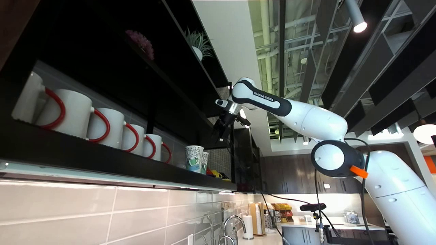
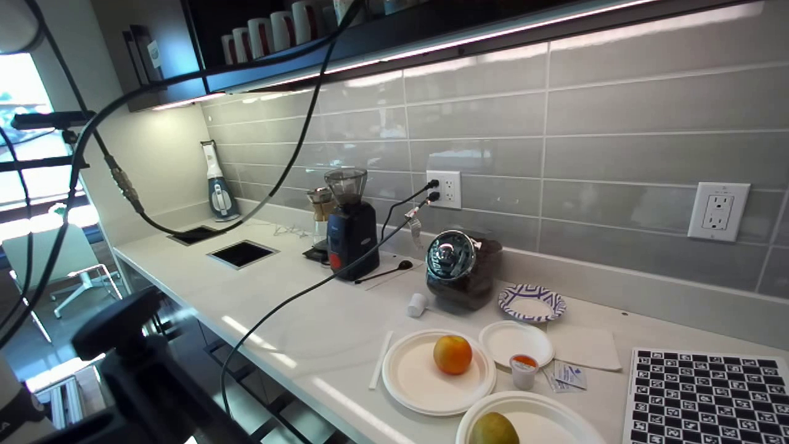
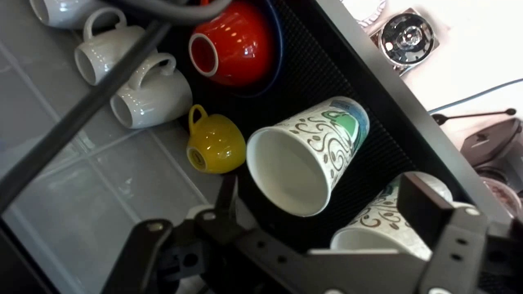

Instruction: Place the two coffee cups from the counter on the bottom shelf.

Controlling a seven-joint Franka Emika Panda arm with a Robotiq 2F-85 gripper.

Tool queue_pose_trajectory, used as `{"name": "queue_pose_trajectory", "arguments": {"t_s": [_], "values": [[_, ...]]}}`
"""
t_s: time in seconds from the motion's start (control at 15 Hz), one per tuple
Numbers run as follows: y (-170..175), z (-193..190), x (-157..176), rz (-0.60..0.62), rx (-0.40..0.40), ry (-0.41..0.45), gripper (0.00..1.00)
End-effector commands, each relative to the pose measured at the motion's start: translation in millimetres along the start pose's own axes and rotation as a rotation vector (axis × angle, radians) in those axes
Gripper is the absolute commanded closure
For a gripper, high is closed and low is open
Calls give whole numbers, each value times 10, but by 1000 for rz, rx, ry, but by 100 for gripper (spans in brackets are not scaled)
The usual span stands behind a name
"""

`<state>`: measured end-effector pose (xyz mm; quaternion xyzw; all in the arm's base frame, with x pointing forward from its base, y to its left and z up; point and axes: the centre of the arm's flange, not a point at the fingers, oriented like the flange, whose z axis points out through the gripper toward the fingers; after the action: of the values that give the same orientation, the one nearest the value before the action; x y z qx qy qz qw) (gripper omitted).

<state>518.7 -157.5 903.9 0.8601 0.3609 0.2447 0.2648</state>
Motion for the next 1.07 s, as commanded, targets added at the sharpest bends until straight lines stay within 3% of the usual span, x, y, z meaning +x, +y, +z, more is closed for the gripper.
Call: {"name": "queue_pose_trajectory", "arguments": {"t_s": [0.0, 0.2, 0.53, 0.73, 1.0], "values": [[-217, -310, -31, 185, 15, 69, 0], [-441, -531, -81, 324, 97, 84, 0], [-681, -864, -272, 574, 166, 109, 0], [-743, -1003, -470, 737, 162, 108, 0], [-838, -1108, -706, 817, 127, 193, 0]]}}
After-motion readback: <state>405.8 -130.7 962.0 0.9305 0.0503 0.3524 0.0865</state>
